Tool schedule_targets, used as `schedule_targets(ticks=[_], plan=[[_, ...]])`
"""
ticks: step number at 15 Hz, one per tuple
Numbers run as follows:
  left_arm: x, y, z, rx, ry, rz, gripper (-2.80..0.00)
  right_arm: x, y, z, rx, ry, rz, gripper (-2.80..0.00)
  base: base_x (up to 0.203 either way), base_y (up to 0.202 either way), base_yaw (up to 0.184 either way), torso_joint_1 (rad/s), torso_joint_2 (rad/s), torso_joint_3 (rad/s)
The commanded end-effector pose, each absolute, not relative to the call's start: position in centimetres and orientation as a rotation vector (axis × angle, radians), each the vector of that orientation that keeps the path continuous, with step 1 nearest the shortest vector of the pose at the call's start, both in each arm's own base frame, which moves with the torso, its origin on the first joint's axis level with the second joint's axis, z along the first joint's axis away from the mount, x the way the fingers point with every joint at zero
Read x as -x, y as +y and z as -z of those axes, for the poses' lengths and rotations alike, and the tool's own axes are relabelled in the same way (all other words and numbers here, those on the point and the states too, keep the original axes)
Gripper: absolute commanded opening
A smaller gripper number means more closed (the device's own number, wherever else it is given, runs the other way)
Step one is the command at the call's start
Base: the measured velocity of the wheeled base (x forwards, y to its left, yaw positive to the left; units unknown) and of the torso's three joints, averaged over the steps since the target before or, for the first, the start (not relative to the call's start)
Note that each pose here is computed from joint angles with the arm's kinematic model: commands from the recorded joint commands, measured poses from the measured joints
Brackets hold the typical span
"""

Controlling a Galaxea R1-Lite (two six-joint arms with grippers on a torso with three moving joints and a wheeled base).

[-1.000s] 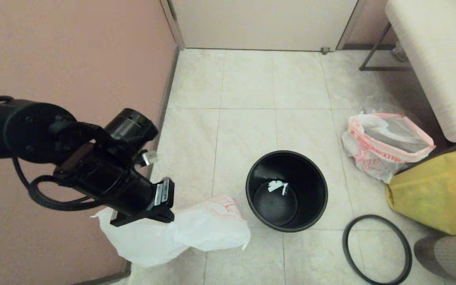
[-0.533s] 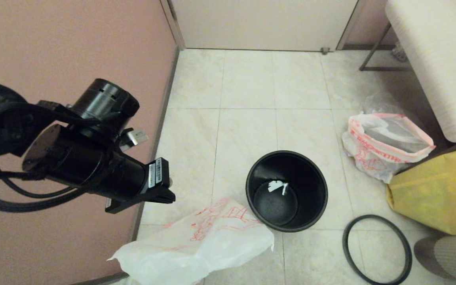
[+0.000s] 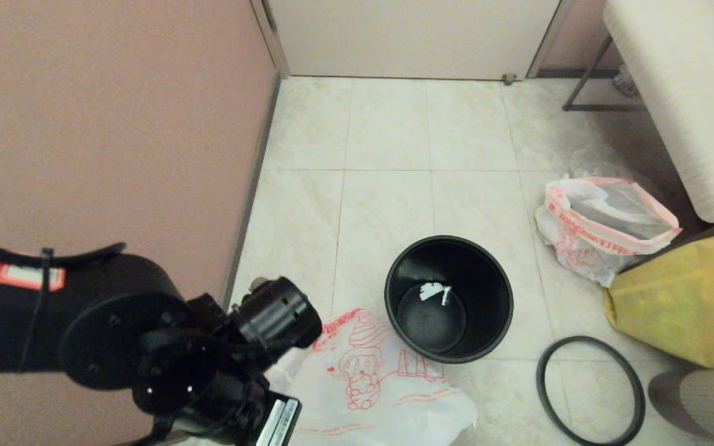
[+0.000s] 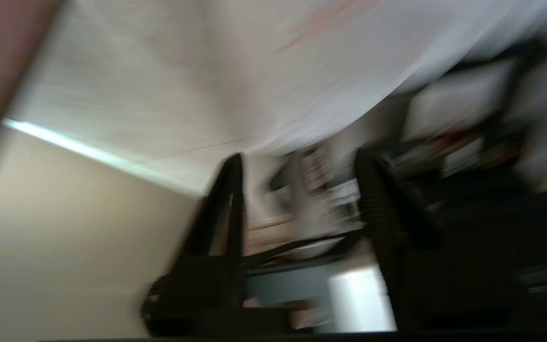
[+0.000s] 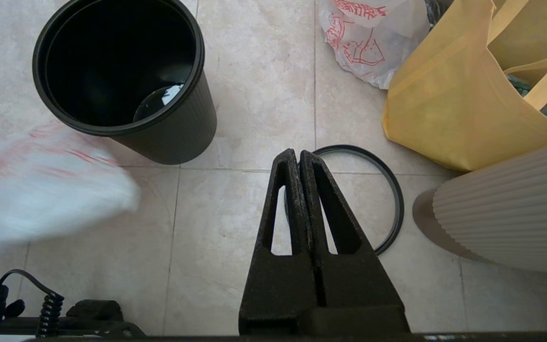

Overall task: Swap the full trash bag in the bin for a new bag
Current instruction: Put the new garbage bag on the trash can

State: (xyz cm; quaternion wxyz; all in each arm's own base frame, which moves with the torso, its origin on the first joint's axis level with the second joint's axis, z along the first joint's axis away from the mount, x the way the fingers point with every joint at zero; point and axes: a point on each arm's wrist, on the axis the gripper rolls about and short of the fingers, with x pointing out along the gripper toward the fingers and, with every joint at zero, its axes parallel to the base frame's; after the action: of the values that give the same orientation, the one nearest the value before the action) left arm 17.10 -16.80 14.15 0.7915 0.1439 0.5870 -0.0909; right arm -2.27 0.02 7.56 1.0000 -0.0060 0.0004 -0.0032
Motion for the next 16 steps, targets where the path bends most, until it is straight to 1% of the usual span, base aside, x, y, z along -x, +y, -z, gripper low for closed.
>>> schedule_targets(ticks=[1,2,5,7,10,12,14,16], plan=[[-14.3,-16.5,-12.2,-0.535,1.287,0.255,0.00,2.3,0.0,-7.6,0.012,0.000,0.006,-2.80,0.000,0.000,0.000,0.000,0.00,0.000],[-13.7,-16.3,-11.1,-0.644,1.290,0.257,0.00,2.3,0.0,-7.6,0.012,0.002,0.006,-2.80,0.000,0.000,0.000,0.000,0.00,0.000],[-15.6,-17.4,-7.1,-0.752,1.300,0.163,0.00,2.3,0.0,-7.6,0.012,0.001,0.006,-2.80,0.000,0.000,0.000,0.000,0.00,0.000],[-17.0,-18.0,-4.6,-0.768,1.305,0.121,0.00,2.3,0.0,-7.6,0.012,0.001,0.006,-2.80,0.000,0.000,0.000,0.000,0.00,0.000],[-18.2,-19.1,-2.0,-0.751,1.285,0.115,0.00,2.3,0.0,-7.6,0.012,0.002,0.006,-2.80,0.000,0.000,0.000,0.000,0.00,0.000],[-18.9,-19.9,-1.0,-0.690,1.233,0.142,0.00,2.3,0.0,-7.6,0.012,0.003,0.006,-2.80,0.000,0.000,0.000,0.000,0.00,0.000],[-18.3,-19.5,-0.5,-0.700,1.225,0.164,0.00,2.3,0.0,-7.6,0.012,0.000,0.006,-2.80,0.000,0.000,0.000,0.000,0.00,0.000],[-17.2,-18.9,-1.2,-0.708,1.222,0.194,0.00,2.3,0.0,-7.6,0.012,0.002,0.006,-2.80,0.000,0.000,0.000,0.000,0.00,0.000]])
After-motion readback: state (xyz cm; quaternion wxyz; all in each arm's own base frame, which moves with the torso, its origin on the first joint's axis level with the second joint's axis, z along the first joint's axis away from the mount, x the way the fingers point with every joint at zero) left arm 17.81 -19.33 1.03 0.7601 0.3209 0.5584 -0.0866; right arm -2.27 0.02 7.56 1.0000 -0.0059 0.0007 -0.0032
